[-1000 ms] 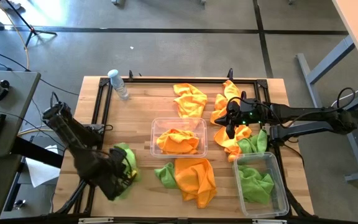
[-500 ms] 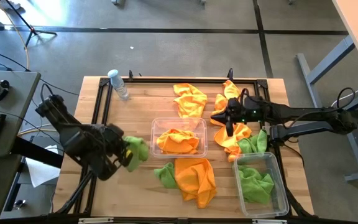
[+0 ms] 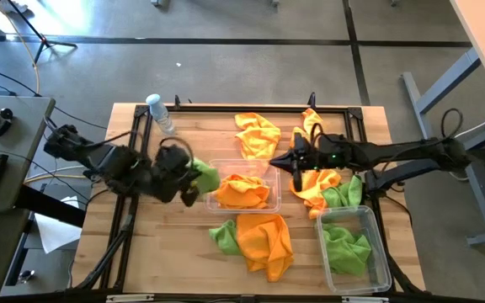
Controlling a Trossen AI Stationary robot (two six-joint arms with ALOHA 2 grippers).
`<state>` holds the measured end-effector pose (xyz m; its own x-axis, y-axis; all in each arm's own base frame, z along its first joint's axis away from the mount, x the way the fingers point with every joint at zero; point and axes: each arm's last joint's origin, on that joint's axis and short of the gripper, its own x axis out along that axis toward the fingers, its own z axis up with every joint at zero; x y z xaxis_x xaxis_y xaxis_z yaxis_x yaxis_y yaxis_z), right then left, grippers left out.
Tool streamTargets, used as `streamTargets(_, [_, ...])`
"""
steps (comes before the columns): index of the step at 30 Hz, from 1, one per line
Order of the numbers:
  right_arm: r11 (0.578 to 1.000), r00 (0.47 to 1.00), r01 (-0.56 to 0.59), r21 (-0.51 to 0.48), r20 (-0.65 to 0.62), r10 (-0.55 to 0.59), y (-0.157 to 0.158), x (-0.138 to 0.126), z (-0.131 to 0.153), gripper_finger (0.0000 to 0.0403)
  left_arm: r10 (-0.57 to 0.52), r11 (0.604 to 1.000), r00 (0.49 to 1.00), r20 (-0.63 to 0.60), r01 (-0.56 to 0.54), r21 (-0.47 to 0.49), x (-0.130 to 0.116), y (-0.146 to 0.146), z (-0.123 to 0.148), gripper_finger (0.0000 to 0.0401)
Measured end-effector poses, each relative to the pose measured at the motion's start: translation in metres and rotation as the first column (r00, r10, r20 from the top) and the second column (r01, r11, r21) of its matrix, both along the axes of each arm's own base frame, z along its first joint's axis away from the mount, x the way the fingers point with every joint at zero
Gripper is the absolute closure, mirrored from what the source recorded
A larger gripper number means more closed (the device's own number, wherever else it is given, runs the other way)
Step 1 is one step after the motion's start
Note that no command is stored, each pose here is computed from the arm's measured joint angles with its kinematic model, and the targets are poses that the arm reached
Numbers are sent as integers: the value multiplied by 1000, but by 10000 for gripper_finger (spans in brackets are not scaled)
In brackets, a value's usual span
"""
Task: Sort microfiber towel by color & place in baskets
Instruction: Put the green towel into the bottom transparent bin
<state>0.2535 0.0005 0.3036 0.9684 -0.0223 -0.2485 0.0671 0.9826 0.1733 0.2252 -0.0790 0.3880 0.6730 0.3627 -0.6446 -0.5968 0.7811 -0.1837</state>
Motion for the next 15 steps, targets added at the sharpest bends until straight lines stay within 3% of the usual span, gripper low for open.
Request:
streamTargets(6, [990,996,-63,-126,48,70,15,36,40,359,-116,993,987,109,116,1,32,18,9,401])
streamTargets(10, [978,995,-83,-189,30,91,21,55,61,301,-193,981,959,209,191,26,53,25,15,401])
streamTargets(15, [976,995,-104,-190,-14,103,26,71,73,221,-216,976,947,237,214,36,69,30,11,401])
